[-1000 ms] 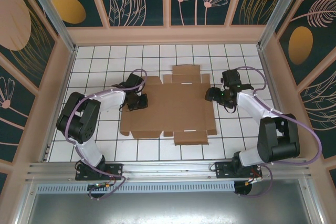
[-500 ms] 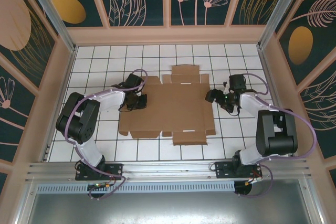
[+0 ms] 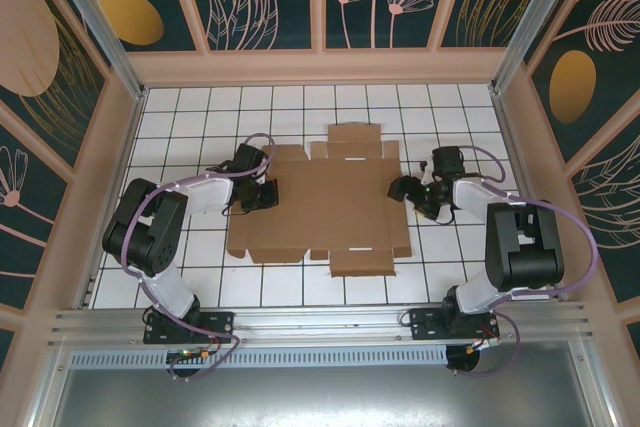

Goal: Fold the paper box

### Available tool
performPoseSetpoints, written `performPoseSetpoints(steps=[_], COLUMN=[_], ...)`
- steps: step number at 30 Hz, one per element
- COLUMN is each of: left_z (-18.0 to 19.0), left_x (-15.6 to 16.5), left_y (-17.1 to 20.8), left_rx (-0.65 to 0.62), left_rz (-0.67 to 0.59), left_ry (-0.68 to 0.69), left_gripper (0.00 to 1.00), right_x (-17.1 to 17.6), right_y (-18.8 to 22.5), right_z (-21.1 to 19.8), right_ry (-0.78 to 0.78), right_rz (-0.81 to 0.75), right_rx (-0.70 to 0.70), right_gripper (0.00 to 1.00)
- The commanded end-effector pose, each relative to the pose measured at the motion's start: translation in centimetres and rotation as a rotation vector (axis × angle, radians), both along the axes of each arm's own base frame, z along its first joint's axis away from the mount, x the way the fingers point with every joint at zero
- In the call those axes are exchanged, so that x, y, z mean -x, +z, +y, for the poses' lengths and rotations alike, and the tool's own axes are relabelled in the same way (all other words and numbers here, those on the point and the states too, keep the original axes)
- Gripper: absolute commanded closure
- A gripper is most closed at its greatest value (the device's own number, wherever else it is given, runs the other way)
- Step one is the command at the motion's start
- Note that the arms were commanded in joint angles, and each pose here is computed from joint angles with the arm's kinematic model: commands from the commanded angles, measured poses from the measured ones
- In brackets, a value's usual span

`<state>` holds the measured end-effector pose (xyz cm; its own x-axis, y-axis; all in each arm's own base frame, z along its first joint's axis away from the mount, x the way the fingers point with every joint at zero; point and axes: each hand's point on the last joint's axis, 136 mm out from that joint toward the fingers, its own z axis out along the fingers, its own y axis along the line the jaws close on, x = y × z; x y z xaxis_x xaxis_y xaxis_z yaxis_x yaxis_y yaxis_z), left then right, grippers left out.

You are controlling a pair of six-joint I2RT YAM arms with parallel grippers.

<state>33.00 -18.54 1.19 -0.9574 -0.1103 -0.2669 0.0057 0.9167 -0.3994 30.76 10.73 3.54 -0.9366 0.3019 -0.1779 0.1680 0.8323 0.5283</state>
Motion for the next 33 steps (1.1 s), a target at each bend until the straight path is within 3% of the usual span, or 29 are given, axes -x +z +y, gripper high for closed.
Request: performPoseSetpoints(steps=[1,17,24,33], left_z=[2.1,2.2,2.4,2.8], left_x=[4.7,5.4,6.3,7.7], left_y=[-4.8,-5.3,-6.0,-7.9], left_rx=[-0.101,-0.090,-0.087,-0.095], left_rz=[0.193,0.201,0.220,0.265], left_ry=[0.001,-0.004,-0.008,-0.013], left_gripper=[0.97,0.97,0.97,0.97], right_x=[2.1,2.7,3.5,3.2], right_y=[0.5,2.2,0.3,-1.4], right_z=[2.1,2.5,1.5,2.2], right_ry=[0.071,0.046,0.043,0.045], right_rz=[0.053,0.065,0.111,0.160], right_rx=[-0.069,-0.151,-0.083,-0.122], right_gripper=[0.18,0.26,0.35,0.49])
